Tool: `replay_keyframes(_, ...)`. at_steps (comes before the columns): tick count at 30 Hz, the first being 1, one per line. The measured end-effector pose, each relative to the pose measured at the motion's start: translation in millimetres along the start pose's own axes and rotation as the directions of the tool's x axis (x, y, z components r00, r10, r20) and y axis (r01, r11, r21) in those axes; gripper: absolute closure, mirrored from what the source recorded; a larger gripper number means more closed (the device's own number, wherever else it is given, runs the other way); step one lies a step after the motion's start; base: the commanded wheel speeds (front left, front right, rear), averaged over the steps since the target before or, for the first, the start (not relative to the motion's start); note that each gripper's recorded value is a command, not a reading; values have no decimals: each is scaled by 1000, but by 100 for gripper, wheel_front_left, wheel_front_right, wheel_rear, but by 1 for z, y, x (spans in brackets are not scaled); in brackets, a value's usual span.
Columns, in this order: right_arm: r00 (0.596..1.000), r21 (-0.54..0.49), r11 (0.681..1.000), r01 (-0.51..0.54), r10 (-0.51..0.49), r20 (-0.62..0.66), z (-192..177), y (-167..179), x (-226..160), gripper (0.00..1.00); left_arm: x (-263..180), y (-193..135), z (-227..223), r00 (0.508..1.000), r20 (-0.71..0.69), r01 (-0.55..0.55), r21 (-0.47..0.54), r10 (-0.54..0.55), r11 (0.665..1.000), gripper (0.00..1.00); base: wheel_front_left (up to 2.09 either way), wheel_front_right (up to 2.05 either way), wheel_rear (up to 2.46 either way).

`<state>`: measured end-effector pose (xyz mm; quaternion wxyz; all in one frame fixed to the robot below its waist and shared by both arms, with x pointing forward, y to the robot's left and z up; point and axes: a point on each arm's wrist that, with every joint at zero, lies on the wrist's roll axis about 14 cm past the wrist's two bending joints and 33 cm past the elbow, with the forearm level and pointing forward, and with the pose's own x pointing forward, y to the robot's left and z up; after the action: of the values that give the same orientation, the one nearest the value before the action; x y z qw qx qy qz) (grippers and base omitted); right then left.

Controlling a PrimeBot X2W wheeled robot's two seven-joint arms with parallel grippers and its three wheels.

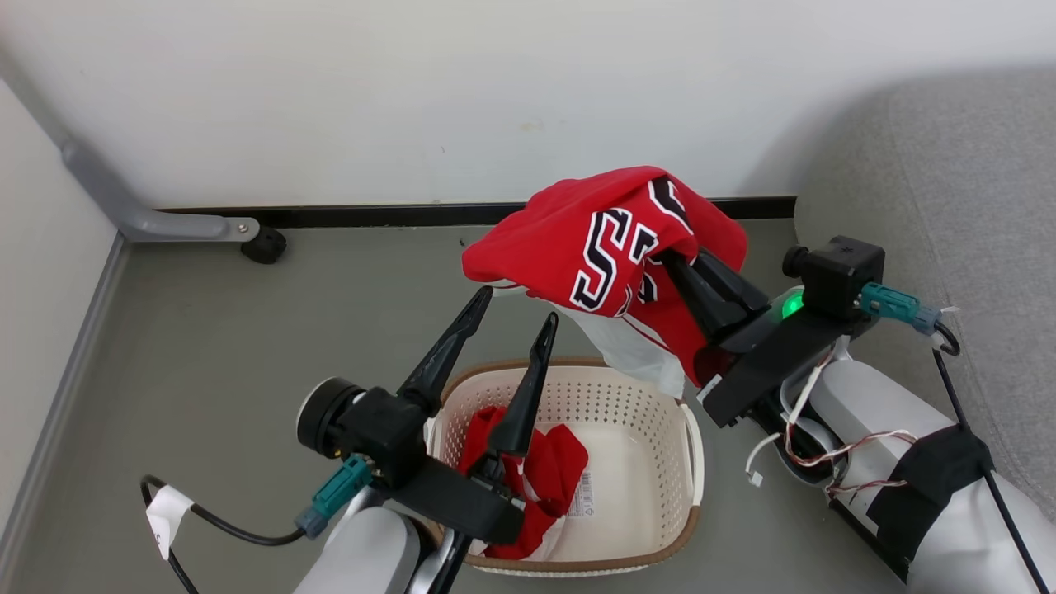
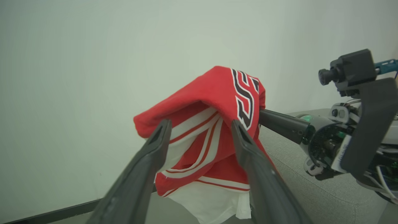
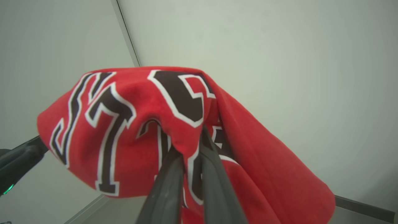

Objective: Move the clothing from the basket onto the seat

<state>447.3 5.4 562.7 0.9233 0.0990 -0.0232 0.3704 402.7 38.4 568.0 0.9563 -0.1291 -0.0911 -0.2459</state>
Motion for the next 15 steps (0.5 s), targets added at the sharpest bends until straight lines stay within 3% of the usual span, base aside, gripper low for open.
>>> replay_keyframes(15, 981, -31, 982, 187, -185, 55, 24, -58, -40, 100, 10, -35, -38, 988, -91, 119, -23, -121, 993, 0, 0, 0, 0)
